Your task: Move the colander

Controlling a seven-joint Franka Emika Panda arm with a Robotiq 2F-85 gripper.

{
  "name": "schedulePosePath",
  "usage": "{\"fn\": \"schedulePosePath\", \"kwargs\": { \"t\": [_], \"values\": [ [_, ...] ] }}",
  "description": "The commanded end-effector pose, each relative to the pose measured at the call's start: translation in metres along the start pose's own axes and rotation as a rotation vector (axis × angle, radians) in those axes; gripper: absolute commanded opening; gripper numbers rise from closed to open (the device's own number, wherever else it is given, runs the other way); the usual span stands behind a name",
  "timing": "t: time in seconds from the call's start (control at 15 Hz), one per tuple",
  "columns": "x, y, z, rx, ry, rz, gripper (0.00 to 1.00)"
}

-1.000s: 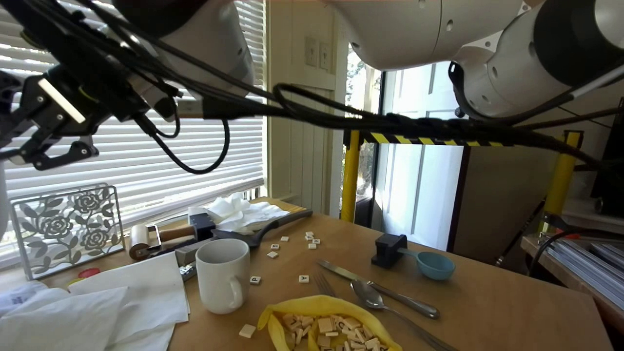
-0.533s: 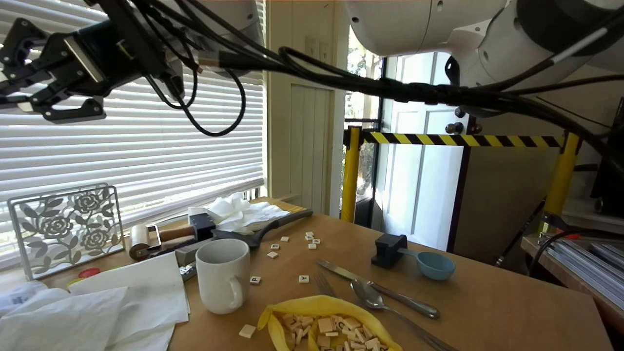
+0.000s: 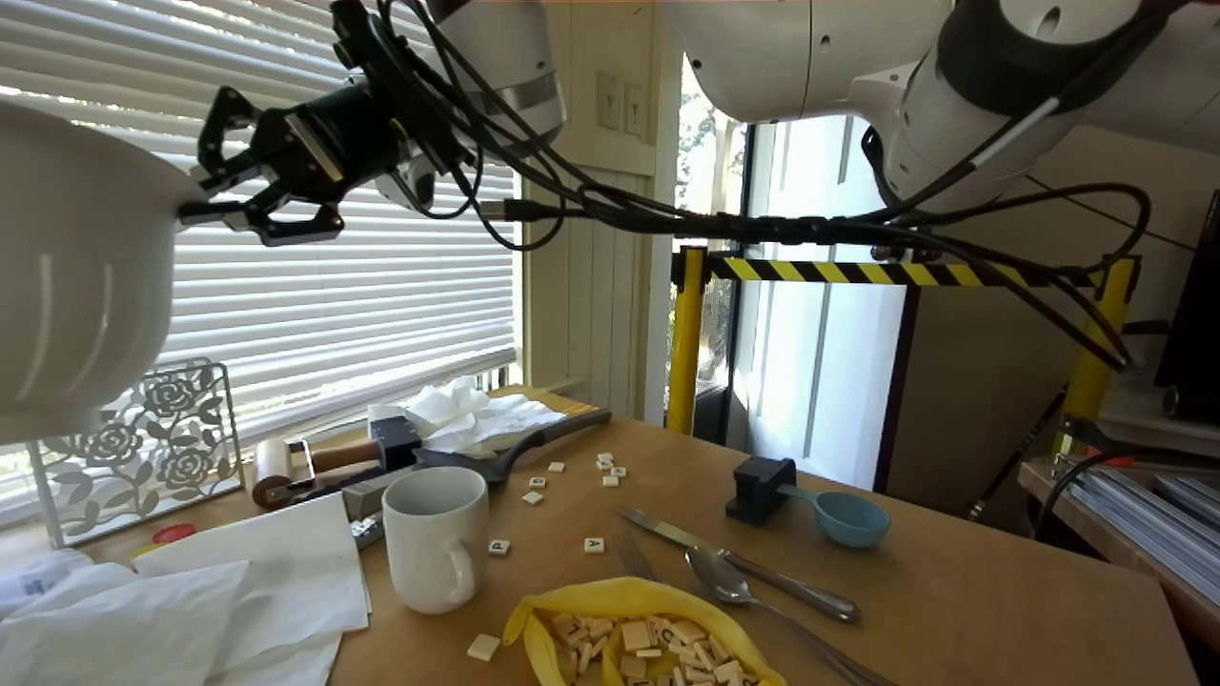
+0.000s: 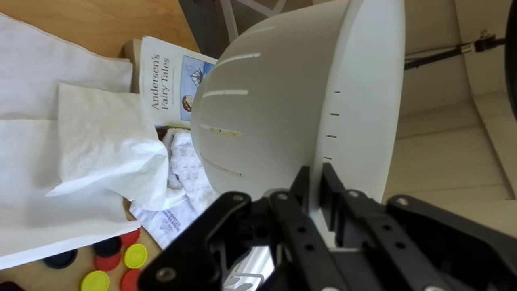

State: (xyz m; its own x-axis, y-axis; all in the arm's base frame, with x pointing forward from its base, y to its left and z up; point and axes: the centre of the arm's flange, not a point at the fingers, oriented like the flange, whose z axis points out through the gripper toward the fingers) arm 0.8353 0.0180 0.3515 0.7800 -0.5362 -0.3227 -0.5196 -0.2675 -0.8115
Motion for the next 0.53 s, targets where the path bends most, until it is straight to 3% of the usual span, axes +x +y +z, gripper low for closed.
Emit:
{"fn": "schedulePosePath", "kwargs": {
  "t": [0.0, 0.47],
  "values": [
    [-0.043, 0.050, -0.048, -0.047, -0.149, -0.070, 0.02],
    [-0.037, 0.095, -0.078, -0.171, -0.322, -0.191, 0.02]
  ]
}}
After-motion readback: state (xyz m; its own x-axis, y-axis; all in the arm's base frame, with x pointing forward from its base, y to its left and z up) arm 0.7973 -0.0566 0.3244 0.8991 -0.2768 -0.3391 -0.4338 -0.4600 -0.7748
